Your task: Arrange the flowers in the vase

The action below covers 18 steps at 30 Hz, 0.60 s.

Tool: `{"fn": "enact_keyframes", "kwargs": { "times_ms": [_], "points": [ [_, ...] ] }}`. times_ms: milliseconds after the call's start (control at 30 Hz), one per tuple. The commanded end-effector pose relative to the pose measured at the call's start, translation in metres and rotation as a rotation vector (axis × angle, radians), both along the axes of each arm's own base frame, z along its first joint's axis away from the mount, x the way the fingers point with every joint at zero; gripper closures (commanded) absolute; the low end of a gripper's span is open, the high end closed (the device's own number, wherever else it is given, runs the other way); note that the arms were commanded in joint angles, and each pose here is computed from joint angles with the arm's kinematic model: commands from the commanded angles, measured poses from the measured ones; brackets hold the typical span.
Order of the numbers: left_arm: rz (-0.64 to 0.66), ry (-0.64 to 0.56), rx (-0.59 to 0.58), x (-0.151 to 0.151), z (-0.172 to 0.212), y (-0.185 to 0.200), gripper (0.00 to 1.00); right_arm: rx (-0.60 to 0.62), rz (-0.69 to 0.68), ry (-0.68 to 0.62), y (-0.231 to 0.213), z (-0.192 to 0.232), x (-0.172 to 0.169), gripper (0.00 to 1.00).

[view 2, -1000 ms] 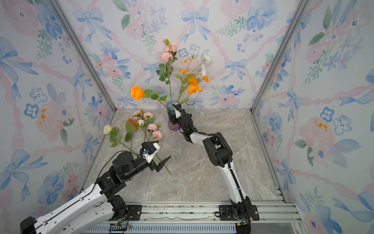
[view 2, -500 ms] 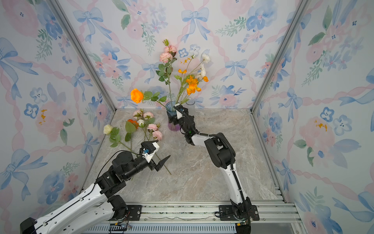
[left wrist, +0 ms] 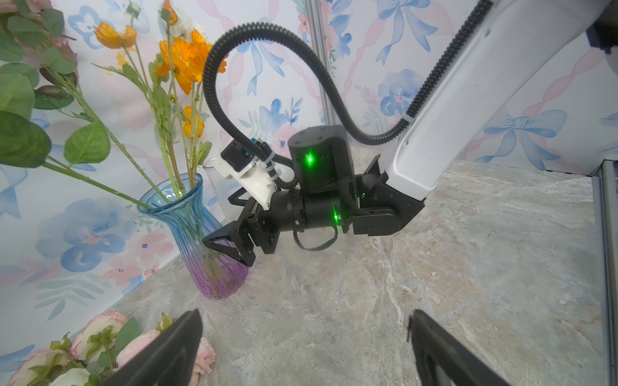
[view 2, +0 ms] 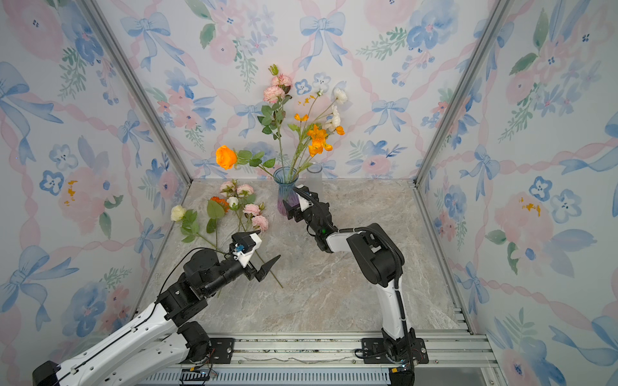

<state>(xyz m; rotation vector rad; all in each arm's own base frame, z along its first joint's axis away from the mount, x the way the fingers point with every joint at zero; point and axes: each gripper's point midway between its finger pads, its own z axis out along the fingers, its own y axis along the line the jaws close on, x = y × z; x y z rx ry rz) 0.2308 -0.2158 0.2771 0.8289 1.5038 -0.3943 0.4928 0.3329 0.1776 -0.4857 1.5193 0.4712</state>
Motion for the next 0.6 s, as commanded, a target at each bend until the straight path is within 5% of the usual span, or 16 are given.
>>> {"fn": "enact_keyframes", "kwargs": {
  "times_ms": [0, 200, 333, 433, 567],
  "points": [
    [-0.005, -0.012, -0.032, -0.002, 0.008, 0.001, 0.02, 0.058, 0.007, -0.046, -0.015, 0.031, -0.018, 0.03],
    [0.061, -0.01, -0.031, 0.007, 0.006, 0.01, 0.02, 0.053, -0.017, 0.053, -0.052, 0.004, -0.065, 0.03],
    [0.261, -0.004, 0.007, 0.03, -0.003, 0.035, 0.02, 0.078, -0.099, 0.183, -0.092, -0.021, -0.084, 0.03],
    [0.375, 0.013, 0.033, 0.044, -0.012, 0.052, 0.02, 0.022, -0.159, 0.255, -0.107, -0.027, -0.077, 0.03],
    [0.352, 0.061, 0.02, 0.05, -0.018, 0.049, 0.02, -0.082, -0.209, 0.274, -0.106, -0.013, -0.043, 0.03]
  ]
}}
